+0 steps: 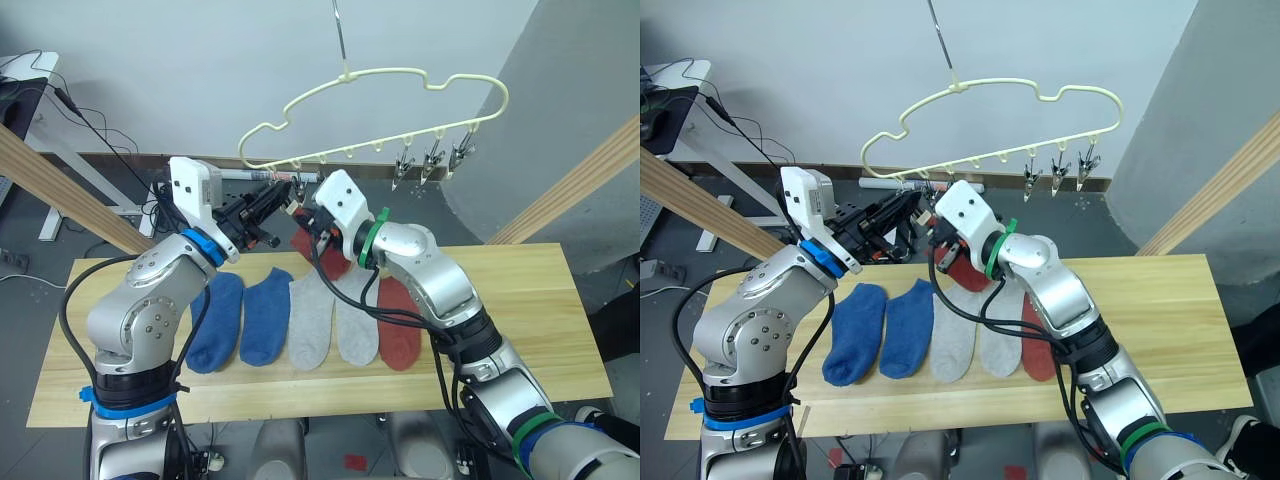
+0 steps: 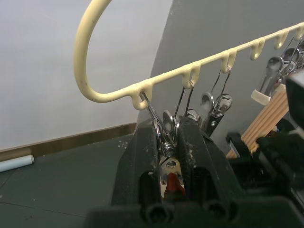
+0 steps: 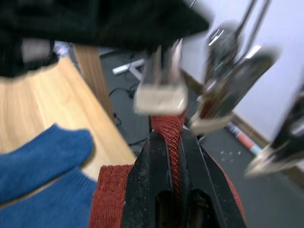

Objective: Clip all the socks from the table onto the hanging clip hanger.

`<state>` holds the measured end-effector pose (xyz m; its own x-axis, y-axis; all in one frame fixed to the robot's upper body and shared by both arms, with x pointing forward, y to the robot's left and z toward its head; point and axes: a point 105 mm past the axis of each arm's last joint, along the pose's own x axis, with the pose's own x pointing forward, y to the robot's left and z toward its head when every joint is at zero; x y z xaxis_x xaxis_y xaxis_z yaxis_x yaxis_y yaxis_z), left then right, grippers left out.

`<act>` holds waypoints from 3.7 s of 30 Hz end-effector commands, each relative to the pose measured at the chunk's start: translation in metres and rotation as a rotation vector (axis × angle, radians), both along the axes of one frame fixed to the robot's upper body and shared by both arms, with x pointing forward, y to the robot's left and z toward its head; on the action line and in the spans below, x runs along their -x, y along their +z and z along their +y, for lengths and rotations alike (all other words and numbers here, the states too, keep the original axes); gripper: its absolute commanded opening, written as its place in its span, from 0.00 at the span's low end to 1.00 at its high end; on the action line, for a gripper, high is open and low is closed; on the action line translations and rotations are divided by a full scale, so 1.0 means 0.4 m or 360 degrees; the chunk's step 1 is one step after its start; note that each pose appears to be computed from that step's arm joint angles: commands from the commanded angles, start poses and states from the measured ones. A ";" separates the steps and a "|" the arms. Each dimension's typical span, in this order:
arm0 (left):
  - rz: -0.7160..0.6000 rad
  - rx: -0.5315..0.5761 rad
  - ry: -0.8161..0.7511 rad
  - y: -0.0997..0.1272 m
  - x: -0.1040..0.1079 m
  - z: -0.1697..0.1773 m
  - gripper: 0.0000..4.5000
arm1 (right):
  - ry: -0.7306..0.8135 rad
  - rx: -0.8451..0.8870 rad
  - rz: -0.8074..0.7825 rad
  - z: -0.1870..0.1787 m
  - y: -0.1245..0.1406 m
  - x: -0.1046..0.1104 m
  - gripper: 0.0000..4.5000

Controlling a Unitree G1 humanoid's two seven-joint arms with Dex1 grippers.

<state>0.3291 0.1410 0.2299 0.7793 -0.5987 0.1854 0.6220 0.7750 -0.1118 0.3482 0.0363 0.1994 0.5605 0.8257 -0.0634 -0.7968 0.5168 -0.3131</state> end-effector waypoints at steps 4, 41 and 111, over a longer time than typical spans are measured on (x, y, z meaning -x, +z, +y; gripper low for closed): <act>-0.0110 -0.0007 -0.0042 0.034 0.020 -0.015 0.05 | 0.0045 -0.0143 -0.0050 0.021 0.052 0.013 0.00; 0.0057 -0.0043 0.0017 -0.014 0.041 0.030 0.62 | 0.0175 -0.0203 -0.0040 0.051 0.056 0.044 0.49; -0.0502 -0.0089 0.0716 -0.032 -0.058 0.015 0.43 | -0.0071 -0.0097 -0.0065 -0.319 0.094 0.175 0.64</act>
